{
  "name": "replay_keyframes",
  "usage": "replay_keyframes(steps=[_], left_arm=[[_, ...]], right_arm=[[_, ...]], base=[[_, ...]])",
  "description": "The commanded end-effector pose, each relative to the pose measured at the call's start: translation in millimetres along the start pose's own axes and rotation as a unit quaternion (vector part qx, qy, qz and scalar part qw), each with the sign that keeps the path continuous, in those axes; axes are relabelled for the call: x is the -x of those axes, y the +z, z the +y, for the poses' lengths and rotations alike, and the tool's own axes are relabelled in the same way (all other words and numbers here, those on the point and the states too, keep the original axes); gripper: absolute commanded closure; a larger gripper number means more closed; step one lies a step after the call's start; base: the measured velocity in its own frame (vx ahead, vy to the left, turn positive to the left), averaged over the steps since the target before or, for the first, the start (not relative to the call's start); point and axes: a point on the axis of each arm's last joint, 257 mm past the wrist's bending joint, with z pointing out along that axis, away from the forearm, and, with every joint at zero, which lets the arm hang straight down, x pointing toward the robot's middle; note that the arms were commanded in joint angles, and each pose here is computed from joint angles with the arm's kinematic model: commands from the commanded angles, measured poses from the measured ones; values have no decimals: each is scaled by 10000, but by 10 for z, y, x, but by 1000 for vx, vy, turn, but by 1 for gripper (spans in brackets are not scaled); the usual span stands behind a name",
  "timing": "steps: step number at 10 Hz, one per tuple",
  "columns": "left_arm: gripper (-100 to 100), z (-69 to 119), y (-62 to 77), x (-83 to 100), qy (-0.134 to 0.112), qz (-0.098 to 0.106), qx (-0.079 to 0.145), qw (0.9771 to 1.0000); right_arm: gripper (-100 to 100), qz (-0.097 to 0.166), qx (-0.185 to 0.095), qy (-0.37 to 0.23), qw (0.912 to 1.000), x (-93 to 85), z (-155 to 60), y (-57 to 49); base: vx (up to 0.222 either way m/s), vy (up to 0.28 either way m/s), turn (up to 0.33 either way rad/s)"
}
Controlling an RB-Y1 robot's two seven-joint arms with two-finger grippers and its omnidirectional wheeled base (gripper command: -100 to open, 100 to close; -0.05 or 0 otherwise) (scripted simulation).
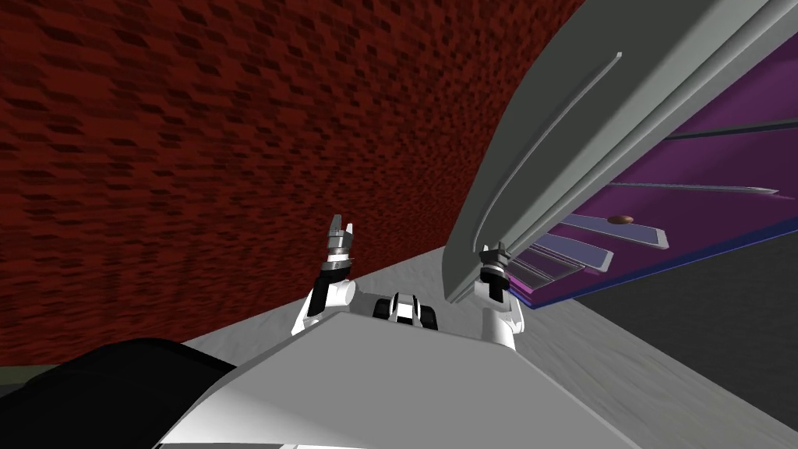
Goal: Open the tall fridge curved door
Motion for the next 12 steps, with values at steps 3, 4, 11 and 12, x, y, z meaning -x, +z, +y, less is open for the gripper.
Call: replay_keyframes(steps=[3,4,11,12], left_arm=[[0,0,0,0,0,0,0,10000],[0,0,0,0,0,0,0,10000],[0,0,0,0,1,0,0,10000],[0,-1,1,0,1,1,-1,10000]], right_arm=[[100,240,-129,-113,9996,-214,-131,14],[100,362,-189,-162,9990,-329,-194,4],[-100,688,-319,-285,9967,-595,-394,52],[-100,688,-321,-290,9967,-572,-427,110]], base=[[169,237,-53],[178,261,-62],[144,243,-42],[-69,16,14]])
